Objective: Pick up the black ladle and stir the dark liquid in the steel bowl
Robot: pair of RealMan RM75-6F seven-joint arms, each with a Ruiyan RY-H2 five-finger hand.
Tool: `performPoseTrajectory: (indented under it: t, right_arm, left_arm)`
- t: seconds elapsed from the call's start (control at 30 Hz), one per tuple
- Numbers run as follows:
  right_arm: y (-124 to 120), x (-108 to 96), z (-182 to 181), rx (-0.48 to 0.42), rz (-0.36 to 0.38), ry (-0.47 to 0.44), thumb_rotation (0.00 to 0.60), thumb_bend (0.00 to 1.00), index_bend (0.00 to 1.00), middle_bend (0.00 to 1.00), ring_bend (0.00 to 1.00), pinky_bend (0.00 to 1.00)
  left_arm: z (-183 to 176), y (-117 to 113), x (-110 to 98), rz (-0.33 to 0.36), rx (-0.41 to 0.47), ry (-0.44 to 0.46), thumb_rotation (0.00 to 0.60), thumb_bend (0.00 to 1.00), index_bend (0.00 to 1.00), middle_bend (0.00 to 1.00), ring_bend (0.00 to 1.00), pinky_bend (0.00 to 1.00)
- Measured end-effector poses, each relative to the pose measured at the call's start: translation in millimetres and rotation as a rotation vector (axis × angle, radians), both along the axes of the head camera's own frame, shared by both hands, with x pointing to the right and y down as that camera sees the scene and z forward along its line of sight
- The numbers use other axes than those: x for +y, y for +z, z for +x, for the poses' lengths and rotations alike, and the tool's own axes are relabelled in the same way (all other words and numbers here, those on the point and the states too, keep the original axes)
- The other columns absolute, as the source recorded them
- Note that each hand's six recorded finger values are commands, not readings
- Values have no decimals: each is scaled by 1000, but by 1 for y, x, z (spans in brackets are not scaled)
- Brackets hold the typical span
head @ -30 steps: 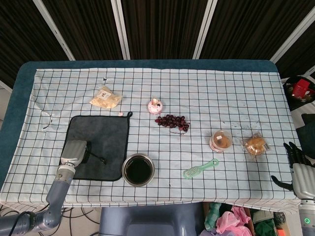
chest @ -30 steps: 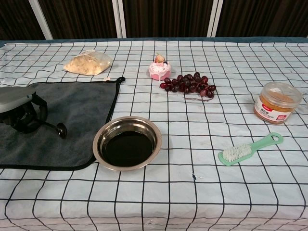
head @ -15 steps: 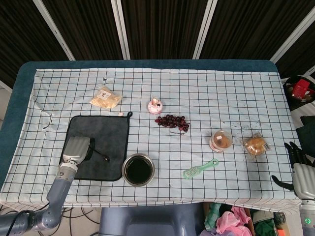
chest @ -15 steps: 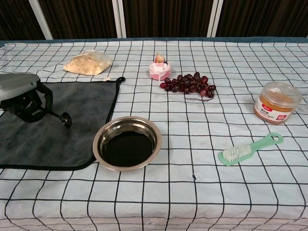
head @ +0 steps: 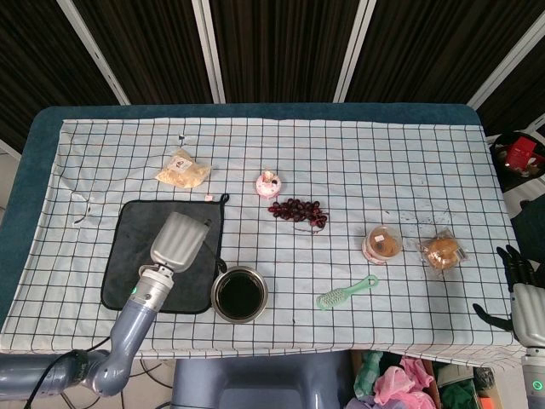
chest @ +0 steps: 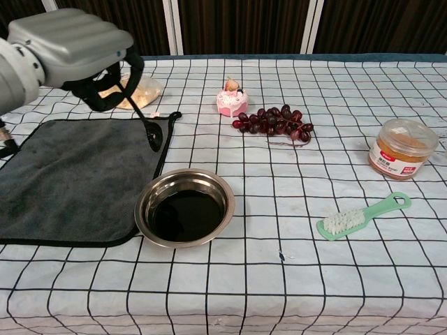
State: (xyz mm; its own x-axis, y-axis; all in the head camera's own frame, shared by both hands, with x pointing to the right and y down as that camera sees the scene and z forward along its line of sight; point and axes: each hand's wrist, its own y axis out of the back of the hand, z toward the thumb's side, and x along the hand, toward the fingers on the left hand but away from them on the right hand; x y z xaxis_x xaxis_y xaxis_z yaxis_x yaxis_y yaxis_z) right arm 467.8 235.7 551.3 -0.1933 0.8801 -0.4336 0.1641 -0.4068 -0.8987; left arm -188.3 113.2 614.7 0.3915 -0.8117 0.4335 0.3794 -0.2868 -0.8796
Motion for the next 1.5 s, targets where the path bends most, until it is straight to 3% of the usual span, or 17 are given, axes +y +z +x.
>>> performPoseTrajectory:
  t: [0.2,0.5,1.03,1.23,1.37,1.5]
  right_arm:
    - [-4,0,2,-4,11,5,600,113,28,8,61,217]
    - [-8,0,4,-9,19,12,600,114,28,8,62,217]
    - [-10,1,5,-14,25,16,600,114,28,8,61,217]
    - [-11,2,5,-16,26,17,600,113,28,8,61,217]
    - [-10,2,5,-18,22,17,600,114,28,8,61,217]
    - [-8,2,4,-21,17,15,600,114,28,8,61,217]
  left_arm:
    - [61,-9,11,143,-127,203,600,491,660,889,834,822]
    - [99,10,35,183,-186,330,600,492,665,889,834,822]
    - [96,32,52,164,-265,394,600,497,671,889,833,822]
    - [89,39,46,189,-304,402,600,499,670,888,833,823]
    - [91,43,49,203,-324,461,600,500,671,888,833,825]
    - [96,42,50,261,-332,514,600,500,671,888,833,825]
